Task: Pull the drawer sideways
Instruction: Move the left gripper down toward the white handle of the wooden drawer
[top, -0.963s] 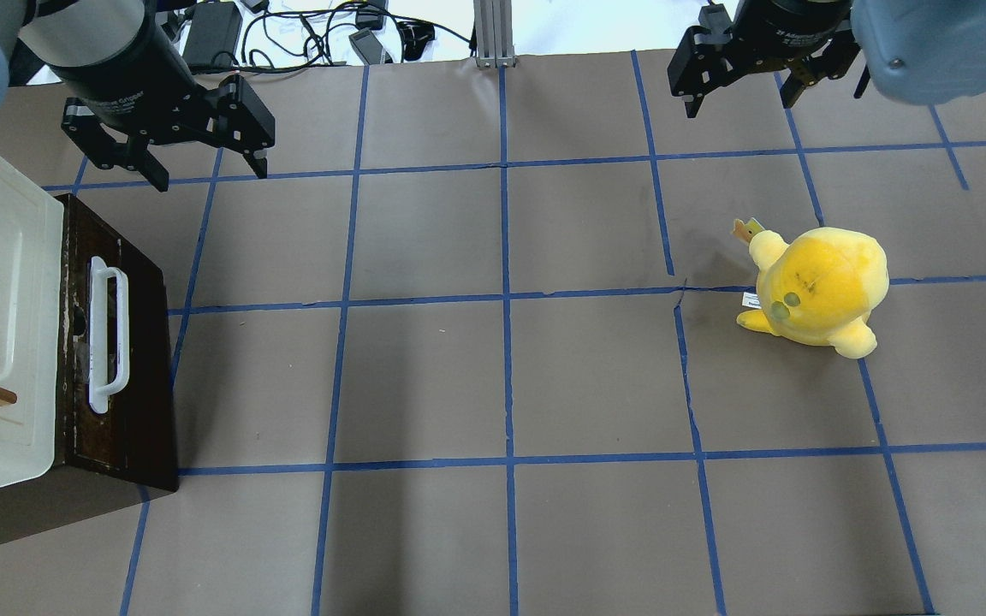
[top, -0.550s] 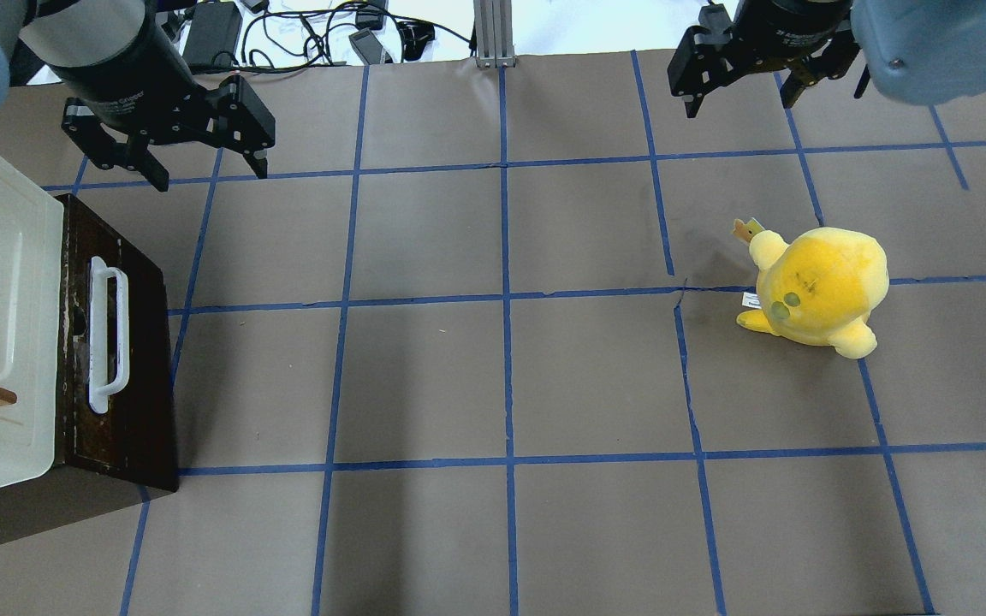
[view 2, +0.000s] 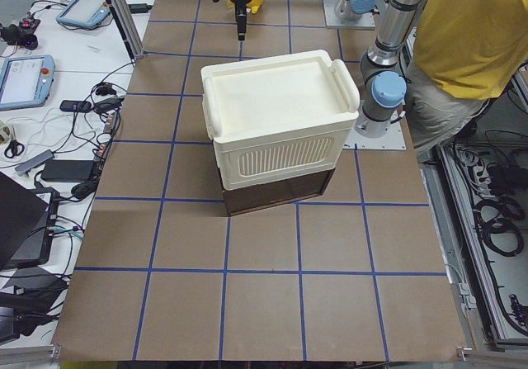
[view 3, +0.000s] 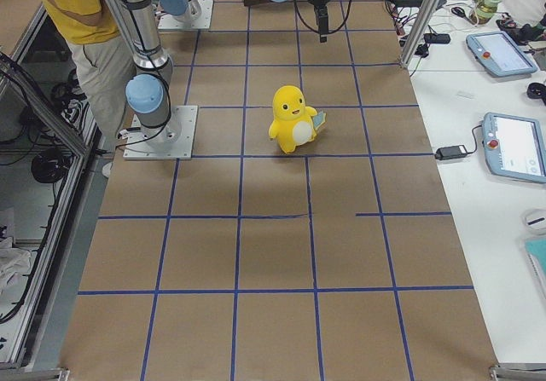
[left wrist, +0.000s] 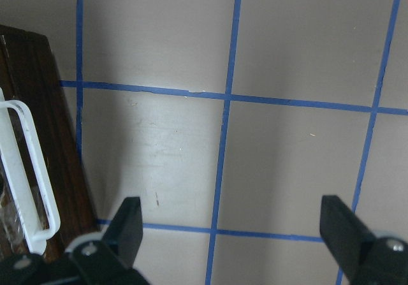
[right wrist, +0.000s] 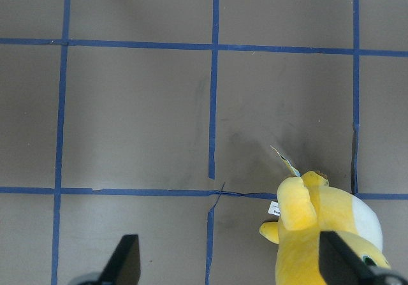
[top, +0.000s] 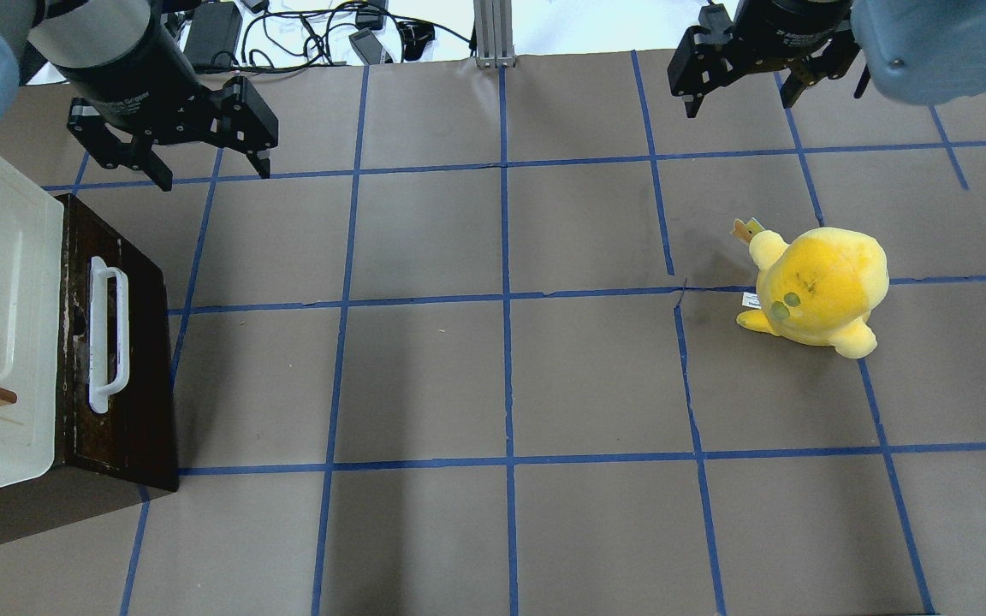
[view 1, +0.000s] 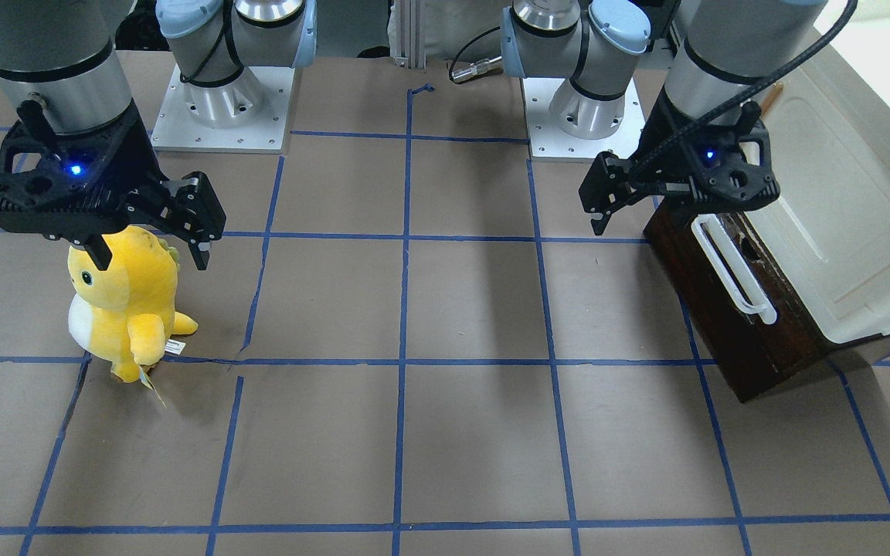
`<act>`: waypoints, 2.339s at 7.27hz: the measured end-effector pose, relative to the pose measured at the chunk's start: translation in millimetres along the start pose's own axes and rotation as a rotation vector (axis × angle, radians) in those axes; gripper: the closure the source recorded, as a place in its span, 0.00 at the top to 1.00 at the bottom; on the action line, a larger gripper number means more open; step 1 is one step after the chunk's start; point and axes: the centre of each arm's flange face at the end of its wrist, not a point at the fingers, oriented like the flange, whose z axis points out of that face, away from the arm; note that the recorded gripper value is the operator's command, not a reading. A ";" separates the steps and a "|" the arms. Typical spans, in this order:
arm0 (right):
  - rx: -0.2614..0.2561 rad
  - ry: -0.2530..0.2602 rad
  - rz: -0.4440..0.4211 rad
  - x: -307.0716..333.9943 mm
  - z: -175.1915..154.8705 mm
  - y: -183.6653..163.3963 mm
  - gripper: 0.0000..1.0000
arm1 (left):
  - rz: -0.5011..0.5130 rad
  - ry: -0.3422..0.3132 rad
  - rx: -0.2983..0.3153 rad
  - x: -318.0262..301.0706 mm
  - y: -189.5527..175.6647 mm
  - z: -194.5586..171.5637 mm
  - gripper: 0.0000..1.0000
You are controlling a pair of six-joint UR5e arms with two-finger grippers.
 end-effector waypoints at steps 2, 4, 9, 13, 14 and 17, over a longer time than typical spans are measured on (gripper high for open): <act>0.000 0.000 0.000 0.0 0.0 0.0 1.00 | -0.018 -0.145 -0.089 17.5 0.6 62.7 1.00; 0.000 0.001 0.000 0.1 0.0 0.0 1.00 | -0.036 -0.314 -0.153 40.2 7.7 125.1 1.00; 0.000 0.000 0.000 0.0 0.0 0.0 1.00 | 0.072 -0.854 -0.270 53.5 26.2 222.5 1.00; 0.000 0.000 0.000 0.0 0.0 0.0 1.00 | 0.244 -1.187 -0.334 22.0 41.2 273.1 1.00; 0.000 0.001 0.000 0.0 0.0 0.0 1.00 | 0.234 -1.207 -0.366 5.7 41.0 281.2 1.00; 0.000 0.000 0.000 0.0 0.0 0.0 1.00 | 0.175 -1.219 -0.419 -27.3 35.9 287.1 0.94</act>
